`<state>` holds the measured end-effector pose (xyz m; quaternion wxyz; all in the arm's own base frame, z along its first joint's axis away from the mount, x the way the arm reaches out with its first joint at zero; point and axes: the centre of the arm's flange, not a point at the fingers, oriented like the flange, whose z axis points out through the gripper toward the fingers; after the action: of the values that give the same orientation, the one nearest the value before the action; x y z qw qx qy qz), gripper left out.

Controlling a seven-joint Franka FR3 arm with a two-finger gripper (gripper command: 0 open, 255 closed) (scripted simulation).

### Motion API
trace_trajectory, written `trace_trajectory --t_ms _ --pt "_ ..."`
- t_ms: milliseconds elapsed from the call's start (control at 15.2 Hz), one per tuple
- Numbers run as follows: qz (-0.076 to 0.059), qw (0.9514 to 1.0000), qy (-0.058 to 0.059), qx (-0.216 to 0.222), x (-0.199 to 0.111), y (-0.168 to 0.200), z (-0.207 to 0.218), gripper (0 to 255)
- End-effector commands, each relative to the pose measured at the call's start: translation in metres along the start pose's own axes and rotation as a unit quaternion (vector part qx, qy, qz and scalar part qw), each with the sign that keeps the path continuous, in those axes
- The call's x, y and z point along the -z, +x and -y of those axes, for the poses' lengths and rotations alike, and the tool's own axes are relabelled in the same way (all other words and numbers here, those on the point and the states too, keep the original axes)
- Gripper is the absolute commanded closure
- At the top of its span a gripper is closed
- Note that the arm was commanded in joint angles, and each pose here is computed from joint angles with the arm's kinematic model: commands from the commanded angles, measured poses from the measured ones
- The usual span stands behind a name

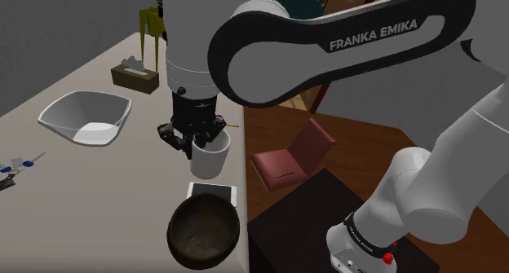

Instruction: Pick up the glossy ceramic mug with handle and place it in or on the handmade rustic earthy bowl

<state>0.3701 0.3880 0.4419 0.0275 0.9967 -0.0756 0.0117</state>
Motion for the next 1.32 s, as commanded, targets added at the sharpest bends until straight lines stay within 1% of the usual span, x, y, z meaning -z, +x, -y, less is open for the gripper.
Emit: trace_trajectory --t_ms 0,264,1254 --pt "0.0 1.0 0.0 -0.001 0.006 -0.026 0.006 255" --pt "0.0 1.0 0.0 -0.001 0.011 -0.081 0.018 255" --pt "0.0 1.0 0.0 -0.001 -0.068 -0.083 0.023 255"
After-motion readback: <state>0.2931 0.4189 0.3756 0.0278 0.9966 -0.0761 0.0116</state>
